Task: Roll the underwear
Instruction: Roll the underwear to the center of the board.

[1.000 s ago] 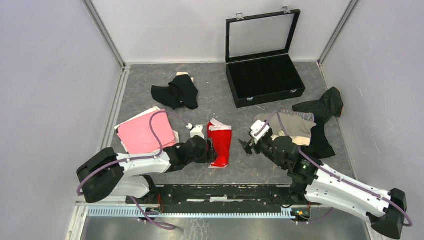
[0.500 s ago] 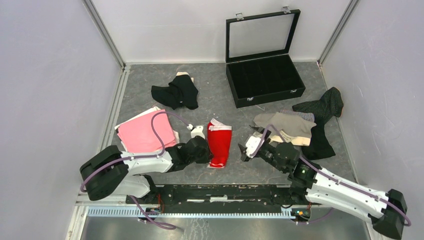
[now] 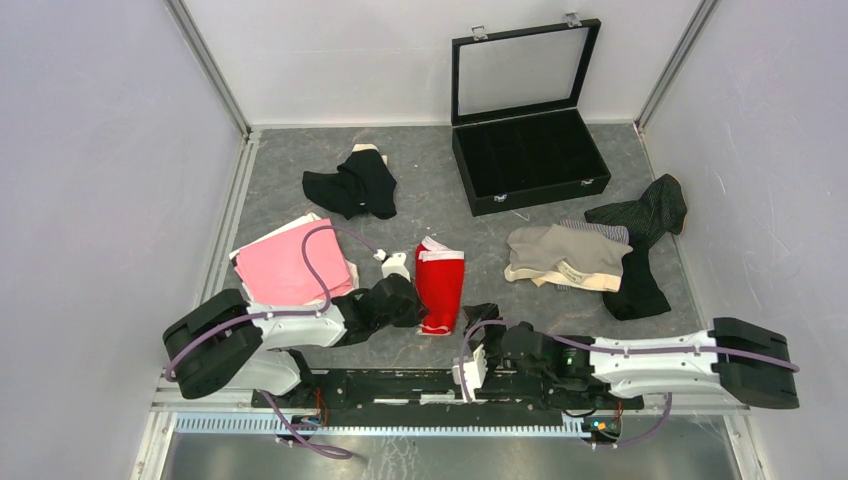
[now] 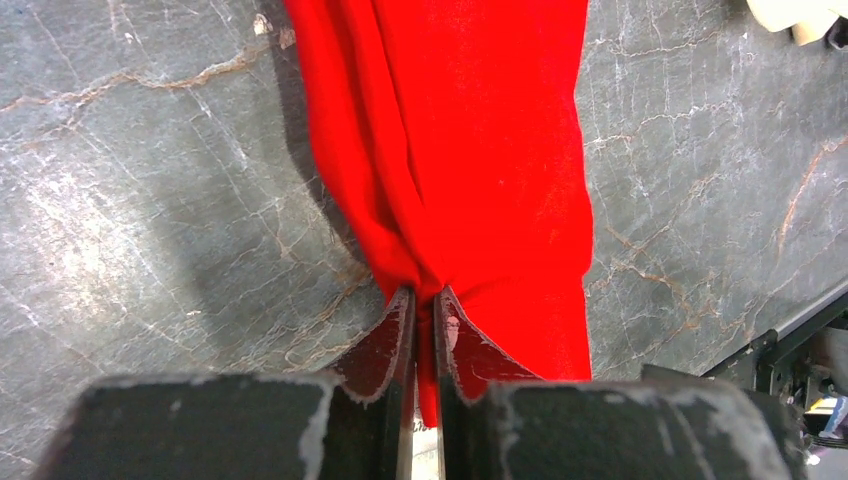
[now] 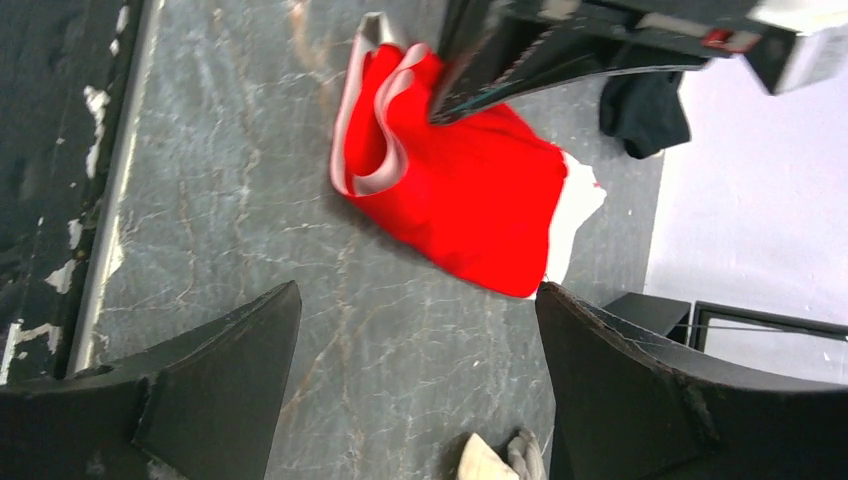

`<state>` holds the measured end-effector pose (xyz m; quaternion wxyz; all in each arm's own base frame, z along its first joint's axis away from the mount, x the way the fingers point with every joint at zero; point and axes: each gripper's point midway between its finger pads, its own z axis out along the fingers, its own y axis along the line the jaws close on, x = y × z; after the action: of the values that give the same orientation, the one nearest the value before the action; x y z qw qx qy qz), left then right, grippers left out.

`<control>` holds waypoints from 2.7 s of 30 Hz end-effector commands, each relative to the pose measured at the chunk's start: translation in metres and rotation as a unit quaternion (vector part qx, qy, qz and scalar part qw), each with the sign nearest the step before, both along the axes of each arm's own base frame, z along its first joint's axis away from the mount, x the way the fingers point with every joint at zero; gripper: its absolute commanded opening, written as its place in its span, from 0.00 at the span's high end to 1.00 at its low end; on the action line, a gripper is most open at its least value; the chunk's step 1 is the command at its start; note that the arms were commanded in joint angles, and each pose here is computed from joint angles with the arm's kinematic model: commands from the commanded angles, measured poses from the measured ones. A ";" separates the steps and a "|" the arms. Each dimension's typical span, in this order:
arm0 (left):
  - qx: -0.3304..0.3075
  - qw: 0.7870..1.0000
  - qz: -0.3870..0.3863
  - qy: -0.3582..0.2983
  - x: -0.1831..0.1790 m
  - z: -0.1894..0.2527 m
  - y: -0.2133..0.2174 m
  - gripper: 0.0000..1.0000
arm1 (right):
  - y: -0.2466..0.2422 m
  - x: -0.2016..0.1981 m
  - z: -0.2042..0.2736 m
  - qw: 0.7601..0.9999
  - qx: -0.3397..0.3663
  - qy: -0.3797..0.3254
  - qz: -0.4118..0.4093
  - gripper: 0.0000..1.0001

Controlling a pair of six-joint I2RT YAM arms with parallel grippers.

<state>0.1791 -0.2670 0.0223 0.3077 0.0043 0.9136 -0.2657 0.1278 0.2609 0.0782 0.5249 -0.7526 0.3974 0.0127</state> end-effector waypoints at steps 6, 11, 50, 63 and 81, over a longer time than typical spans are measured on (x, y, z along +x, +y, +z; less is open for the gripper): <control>0.016 1.000 0.001 0.018 -0.008 -0.020 0.007 0.98 | 0.019 0.009 -0.014 0.997 -0.029 -0.061 0.025 0.08; 0.030 0.999 -0.001 0.027 -0.012 -0.033 0.013 0.98 | 0.023 0.009 -0.023 0.996 -0.045 -0.072 0.036 0.09; 0.057 0.998 0.007 0.040 -0.016 -0.054 0.025 0.98 | 0.035 0.014 -0.066 0.996 -0.075 -0.042 0.014 0.65; 0.028 0.997 0.067 -0.026 0.007 0.001 0.040 0.52 | 0.047 -0.013 -0.052 0.997 -0.007 0.064 0.033 0.98; -0.045 0.993 0.024 -0.110 0.007 0.057 0.034 0.83 | 0.057 -0.038 -0.035 0.918 0.104 0.383 -0.012 0.99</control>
<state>0.1838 -0.2271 0.0673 0.3930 -0.0242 0.8762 -0.2780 0.1014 0.3130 0.0386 0.4661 -0.6741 0.5156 0.2498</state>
